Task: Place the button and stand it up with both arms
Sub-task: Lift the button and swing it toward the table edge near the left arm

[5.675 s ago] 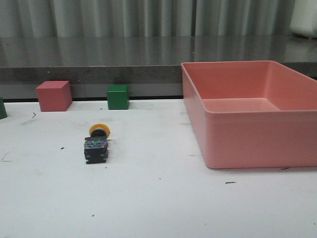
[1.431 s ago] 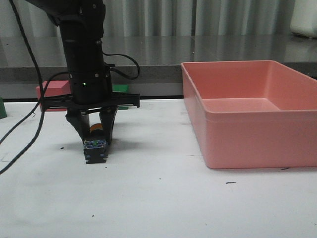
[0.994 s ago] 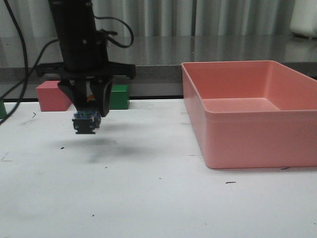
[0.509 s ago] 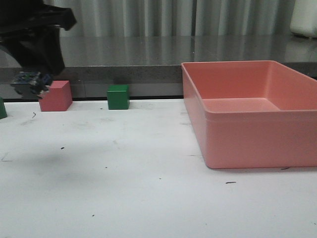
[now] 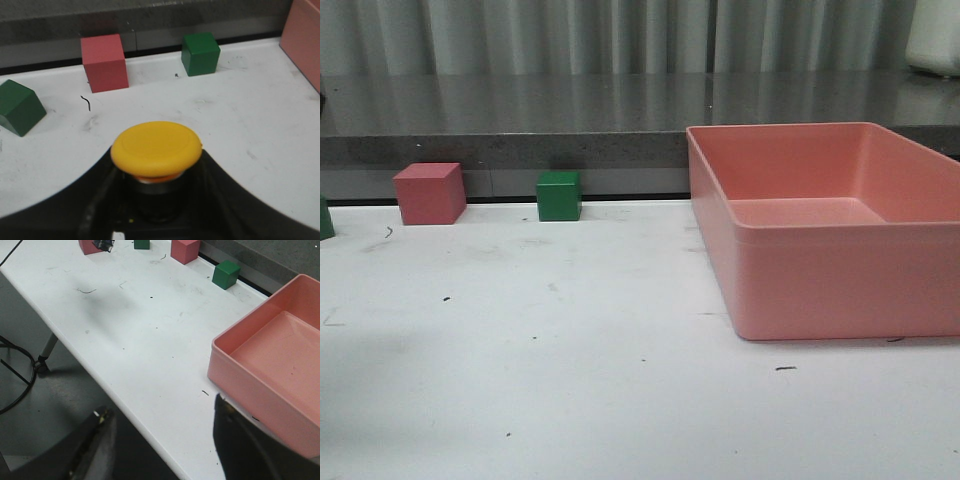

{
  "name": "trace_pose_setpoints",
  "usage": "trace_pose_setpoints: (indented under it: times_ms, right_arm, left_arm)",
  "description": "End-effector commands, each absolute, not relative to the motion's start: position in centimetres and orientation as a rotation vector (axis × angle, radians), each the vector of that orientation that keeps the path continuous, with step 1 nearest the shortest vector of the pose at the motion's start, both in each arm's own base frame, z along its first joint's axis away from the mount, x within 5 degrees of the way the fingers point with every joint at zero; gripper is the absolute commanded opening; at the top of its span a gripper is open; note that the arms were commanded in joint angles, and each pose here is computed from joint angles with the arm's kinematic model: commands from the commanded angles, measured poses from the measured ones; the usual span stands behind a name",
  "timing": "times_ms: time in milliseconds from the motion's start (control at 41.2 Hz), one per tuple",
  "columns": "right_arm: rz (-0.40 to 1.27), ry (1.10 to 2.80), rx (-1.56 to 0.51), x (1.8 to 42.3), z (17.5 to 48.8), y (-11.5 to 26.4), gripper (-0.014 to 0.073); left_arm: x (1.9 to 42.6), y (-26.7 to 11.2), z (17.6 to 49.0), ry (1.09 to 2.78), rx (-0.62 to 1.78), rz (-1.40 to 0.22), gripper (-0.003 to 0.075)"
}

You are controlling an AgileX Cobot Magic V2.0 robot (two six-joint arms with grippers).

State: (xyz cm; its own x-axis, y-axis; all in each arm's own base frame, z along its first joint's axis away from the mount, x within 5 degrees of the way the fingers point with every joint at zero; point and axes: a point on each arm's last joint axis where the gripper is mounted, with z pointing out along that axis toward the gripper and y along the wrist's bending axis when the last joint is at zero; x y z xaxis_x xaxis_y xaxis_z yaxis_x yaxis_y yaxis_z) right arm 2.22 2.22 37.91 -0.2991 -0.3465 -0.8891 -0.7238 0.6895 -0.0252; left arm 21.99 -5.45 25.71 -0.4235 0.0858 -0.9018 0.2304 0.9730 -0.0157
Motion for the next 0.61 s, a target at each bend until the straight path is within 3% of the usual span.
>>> trace_pose_setpoints:
  times_ms: [0, 170, 582]
  right_arm:
    - [0.48, 1.831, -0.808, 2.5, 39.0, 2.4, 0.045]
    - [0.48, 1.831, -0.808, 2.5, 39.0, 2.4, 0.045]
    - [0.48, 1.831, -0.808, 2.5, 39.0, 2.4, 0.045]
  left_arm:
    - [21.3, -4.9, 26.1, 1.769, 0.171, -0.156, 0.0169]
    - [20.5, -4.4, 23.6, 1.657, 0.148, -0.131, 0.0169]
    - [23.5, -6.1, 19.5, 1.515, 0.15, -0.152, 0.0169]
